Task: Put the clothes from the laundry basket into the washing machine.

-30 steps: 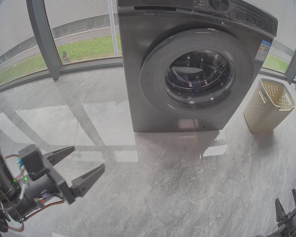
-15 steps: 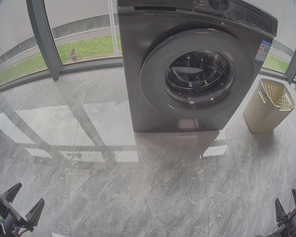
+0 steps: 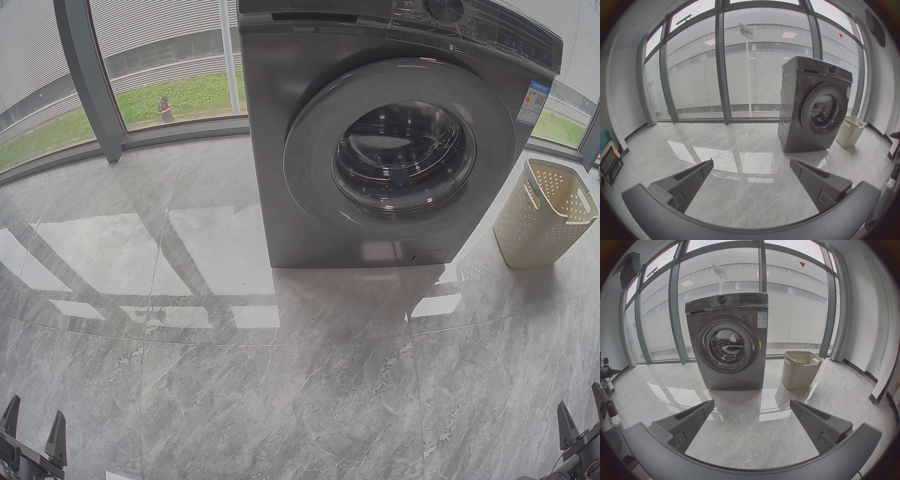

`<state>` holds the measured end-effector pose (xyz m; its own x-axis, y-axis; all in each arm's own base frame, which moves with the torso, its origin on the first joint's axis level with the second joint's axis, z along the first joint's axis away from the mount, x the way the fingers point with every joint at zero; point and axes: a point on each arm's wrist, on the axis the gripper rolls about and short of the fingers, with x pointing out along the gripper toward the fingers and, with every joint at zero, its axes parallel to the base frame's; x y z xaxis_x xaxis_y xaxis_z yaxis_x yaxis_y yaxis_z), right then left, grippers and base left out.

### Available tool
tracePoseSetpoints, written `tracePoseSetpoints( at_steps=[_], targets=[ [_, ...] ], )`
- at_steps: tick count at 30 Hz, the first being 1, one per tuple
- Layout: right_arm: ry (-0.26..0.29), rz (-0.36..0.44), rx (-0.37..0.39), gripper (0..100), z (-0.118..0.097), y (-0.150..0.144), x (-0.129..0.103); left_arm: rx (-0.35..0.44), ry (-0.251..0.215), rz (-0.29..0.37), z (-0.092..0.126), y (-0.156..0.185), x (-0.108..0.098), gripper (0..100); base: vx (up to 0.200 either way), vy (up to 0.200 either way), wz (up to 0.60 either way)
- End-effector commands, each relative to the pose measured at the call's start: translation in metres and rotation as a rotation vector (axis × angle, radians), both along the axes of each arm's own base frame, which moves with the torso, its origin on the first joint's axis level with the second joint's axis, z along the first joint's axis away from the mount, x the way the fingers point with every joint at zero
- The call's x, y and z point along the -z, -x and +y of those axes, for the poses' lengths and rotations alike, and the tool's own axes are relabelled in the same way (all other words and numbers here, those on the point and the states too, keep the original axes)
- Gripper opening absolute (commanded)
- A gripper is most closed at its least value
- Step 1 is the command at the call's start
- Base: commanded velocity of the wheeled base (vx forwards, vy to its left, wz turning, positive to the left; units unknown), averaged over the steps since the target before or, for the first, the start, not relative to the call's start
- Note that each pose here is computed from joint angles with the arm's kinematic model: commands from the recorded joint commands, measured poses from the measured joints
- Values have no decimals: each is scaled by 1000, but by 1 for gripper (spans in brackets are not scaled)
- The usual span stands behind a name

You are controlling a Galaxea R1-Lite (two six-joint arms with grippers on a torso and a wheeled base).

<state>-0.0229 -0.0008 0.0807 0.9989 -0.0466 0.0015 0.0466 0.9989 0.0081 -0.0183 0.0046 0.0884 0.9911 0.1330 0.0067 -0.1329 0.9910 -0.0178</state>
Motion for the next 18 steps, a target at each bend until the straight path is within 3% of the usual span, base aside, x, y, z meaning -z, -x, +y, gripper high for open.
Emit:
tracePoseSetpoints(
  at_steps=[1, 5, 8, 13, 18],
  targets=[
    [2, 2, -1, 100, 0, 0, 5, 0, -8, -37, -2, 5, 8, 100, 0, 0, 0],
    [2, 2, 1, 100, 0, 0, 5, 38, 7, -39, -2, 5, 8, 100, 0, 0, 0],
    [-1, 0, -1, 100, 0, 0, 5, 108, 45, -17, -4, 5, 11, 100, 0, 0, 0],
    [-10, 1, 2, 100, 0, 0, 5, 117, 32, 4, -4, 4, 13, 100, 0, 0, 0],
    [-26, -35, 5, 100, 0, 1, 0, 121, 12, 6, -4, 4, 13, 100, 0, -200, 0]
  ],
)
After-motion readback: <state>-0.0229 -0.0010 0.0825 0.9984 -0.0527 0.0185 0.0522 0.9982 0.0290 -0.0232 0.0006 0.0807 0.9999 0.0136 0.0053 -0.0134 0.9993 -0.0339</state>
